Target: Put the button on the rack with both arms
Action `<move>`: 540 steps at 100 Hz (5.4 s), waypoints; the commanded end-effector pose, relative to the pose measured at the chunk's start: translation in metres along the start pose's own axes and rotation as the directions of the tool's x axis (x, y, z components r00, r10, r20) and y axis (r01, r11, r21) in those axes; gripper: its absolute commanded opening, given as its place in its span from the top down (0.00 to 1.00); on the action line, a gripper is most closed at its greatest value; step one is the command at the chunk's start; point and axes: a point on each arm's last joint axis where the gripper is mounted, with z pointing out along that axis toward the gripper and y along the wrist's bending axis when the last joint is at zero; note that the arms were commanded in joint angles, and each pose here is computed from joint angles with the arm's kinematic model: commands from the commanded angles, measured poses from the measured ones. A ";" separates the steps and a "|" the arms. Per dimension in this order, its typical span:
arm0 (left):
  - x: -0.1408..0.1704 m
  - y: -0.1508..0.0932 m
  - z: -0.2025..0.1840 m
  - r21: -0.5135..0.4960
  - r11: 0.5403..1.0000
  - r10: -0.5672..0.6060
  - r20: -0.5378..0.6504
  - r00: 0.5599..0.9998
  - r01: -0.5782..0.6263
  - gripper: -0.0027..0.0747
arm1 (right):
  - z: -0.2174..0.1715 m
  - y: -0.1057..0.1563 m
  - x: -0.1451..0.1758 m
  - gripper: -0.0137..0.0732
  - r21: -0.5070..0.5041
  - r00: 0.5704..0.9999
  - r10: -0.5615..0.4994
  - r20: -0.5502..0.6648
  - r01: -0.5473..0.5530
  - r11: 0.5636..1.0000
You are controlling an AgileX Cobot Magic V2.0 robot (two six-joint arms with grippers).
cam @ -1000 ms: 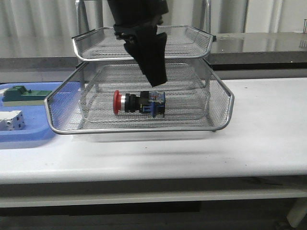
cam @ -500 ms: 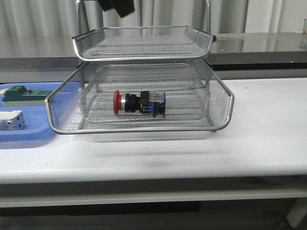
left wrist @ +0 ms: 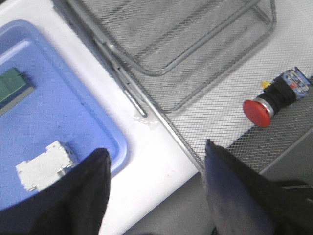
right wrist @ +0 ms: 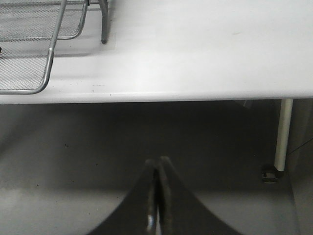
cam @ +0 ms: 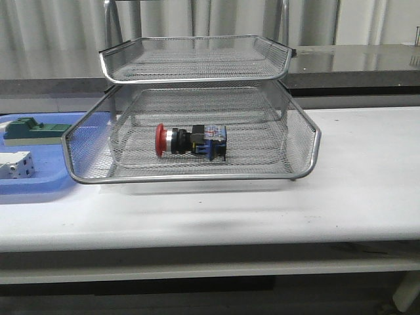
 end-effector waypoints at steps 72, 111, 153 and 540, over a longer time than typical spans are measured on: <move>0.181 -0.049 -0.040 -0.251 0.922 -0.080 0.621 0.780 0.295 0.44 | -0.007 0.000 -0.013 0.92 0.000 0.996 -0.010 0.091 0.010 1.000; 0.209 -0.060 -0.050 -0.247 0.895 -0.054 0.767 0.640 0.371 0.44 | -0.007 0.000 -0.013 0.92 0.000 0.996 -0.010 0.091 0.010 1.000; 0.209 -0.060 -0.050 -0.249 0.894 -0.049 0.773 0.633 0.373 0.44 | -0.007 0.000 -0.013 0.92 0.000 0.996 -0.010 0.091 0.010 1.000; 0.209 -0.060 -0.050 -0.248 0.894 -0.051 0.771 0.635 0.372 0.99 | 0.245 0.215 -0.019 0.92 -0.472 0.935 -0.176 -0.308 0.010 0.881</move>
